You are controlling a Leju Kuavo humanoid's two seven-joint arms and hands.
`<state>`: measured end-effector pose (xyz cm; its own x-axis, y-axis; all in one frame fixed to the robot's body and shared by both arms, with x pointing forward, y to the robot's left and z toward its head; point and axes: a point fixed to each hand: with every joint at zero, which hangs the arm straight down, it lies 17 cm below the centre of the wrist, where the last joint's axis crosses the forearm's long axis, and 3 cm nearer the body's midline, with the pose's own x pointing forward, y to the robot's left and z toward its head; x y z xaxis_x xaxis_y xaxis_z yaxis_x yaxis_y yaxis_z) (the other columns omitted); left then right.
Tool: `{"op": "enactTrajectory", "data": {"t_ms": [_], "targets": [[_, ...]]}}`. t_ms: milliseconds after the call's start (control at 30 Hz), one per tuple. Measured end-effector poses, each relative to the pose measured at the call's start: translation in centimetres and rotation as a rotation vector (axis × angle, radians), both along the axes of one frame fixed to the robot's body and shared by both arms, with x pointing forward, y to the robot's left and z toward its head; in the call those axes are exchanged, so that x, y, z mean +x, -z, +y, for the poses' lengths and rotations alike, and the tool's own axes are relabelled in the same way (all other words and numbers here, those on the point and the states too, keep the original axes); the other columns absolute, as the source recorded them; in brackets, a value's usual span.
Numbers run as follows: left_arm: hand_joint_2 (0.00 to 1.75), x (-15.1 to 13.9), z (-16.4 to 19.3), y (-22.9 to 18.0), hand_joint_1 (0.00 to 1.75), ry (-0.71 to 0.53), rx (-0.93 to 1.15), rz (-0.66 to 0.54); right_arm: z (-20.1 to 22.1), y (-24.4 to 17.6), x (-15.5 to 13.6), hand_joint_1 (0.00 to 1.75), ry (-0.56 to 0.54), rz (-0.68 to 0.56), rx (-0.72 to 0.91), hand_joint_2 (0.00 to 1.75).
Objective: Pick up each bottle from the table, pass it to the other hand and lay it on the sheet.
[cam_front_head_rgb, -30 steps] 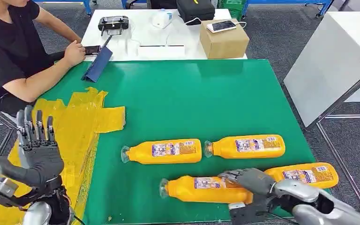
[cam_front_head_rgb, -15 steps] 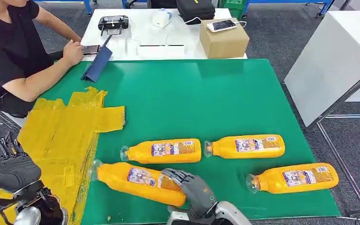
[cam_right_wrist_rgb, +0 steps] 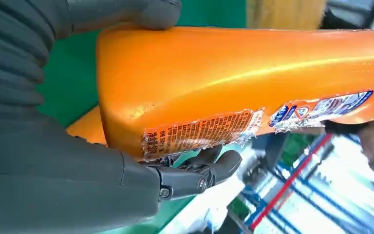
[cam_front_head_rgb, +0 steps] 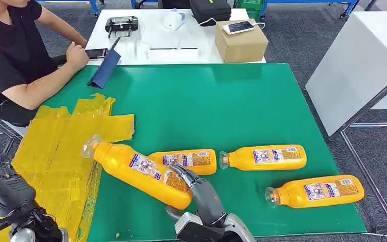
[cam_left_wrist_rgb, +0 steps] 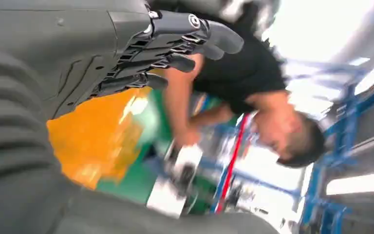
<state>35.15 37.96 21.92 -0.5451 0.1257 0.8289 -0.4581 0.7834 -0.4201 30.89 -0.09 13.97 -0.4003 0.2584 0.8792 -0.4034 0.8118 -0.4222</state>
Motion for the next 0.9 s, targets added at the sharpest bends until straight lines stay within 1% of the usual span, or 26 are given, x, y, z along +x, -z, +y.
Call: {"op": "enactTrajectory", "data": {"t_ms": [100,167,333,367,433,600,700,900], "targets": [[1.75,1.4,-3.0,1.1,0.00,0.231,-0.138,-0.005,-0.5,-1.2,0.3,1.75,0.027,-0.023,0.038,1.75],[1.75,1.6,-5.0,1.7,0.00,0.351,-0.185,-0.014,-0.8,-1.7,0.4,1.75,0.038,-0.037,0.054,1.75],[1.75,1.5,-6.7,2.8,0.00,0.425,-0.208,0.008,-1.1,-2.2,0.4,1.75,0.046,-0.049,0.068,1.75],[1.75,1.5,-7.3,2.9,0.00,0.458,-0.212,0.011,-1.0,-2.3,0.4,1.75,0.044,-0.054,0.070,1.75],[1.75,1.2,-9.6,3.1,0.00,0.570,-0.222,0.008,-0.9,-2.7,0.4,1.75,0.041,-0.070,0.074,1.75],[1.75,-1.0,-14.8,3.4,0.00,0.779,-0.226,-0.009,-0.5,-3.1,0.1,1.75,0.028,-0.089,0.081,1.75],[1.75,-1.9,-16.6,3.6,0.00,0.832,-0.230,-0.010,-0.3,-3.2,0.1,1.75,0.023,-0.089,0.084,1.75],[1.75,-2.4,-17.8,3.8,0.00,0.866,-0.234,-0.003,-0.3,-3.2,0.0,1.75,0.022,-0.088,0.088,1.75]]}}
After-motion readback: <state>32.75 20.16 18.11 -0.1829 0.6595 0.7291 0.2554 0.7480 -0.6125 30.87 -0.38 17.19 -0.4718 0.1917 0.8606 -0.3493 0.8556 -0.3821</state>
